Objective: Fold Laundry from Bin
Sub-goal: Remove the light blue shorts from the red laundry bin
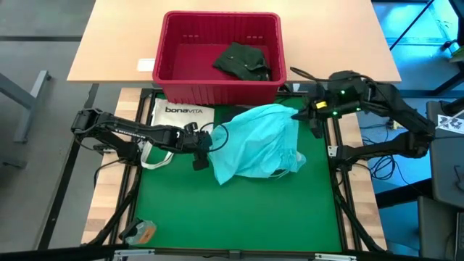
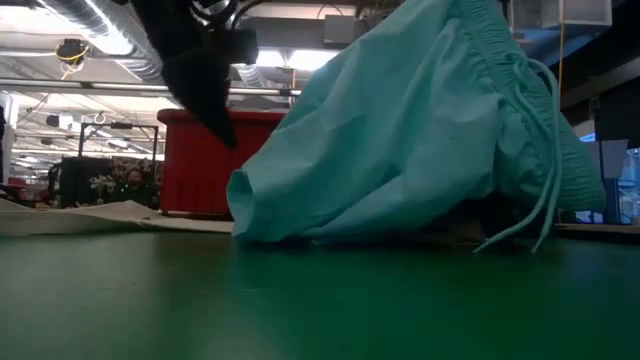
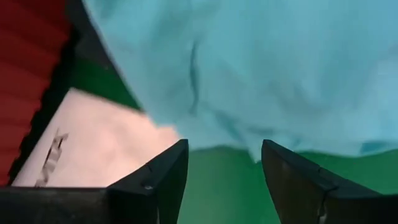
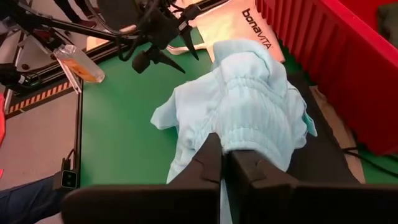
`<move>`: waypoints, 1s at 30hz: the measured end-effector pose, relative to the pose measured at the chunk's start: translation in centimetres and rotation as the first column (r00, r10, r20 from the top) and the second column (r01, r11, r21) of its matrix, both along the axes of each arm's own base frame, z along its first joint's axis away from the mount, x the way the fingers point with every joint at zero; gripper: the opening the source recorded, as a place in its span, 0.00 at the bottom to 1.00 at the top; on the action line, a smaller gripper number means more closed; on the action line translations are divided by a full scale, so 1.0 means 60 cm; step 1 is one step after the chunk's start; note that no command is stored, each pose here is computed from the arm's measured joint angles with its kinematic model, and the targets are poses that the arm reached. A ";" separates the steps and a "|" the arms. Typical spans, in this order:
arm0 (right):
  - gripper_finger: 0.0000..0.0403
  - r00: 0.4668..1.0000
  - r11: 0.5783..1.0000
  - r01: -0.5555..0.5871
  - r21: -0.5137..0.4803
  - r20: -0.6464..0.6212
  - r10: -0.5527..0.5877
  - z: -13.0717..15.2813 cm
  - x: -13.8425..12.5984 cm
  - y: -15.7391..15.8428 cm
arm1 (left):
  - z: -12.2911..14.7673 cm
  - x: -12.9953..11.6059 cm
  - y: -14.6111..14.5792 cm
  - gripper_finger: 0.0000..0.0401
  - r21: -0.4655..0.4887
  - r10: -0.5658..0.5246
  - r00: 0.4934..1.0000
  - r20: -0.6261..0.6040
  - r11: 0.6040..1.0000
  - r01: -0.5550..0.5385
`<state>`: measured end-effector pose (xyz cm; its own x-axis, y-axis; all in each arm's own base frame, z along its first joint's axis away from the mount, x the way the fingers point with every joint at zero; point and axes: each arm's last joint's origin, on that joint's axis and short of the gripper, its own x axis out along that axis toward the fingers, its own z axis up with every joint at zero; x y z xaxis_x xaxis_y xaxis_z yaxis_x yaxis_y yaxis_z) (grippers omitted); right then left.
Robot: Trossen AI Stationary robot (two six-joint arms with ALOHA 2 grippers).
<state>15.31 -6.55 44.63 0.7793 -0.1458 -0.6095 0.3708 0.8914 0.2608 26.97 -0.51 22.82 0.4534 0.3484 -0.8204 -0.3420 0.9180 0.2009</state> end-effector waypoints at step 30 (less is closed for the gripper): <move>0.01 1.000 1.000 0.002 0.012 -0.030 -0.001 -0.004 -0.004 0.002 | -0.049 0.069 0.070 0.47 0.183 0.166 0.977 0.131 0.965 -0.189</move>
<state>15.10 -6.46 44.39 0.7602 -0.1393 -0.6346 0.3801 0.8876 0.2604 31.11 3.72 19.85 0.4562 0.5788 -0.6760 -0.5267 0.7879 0.3191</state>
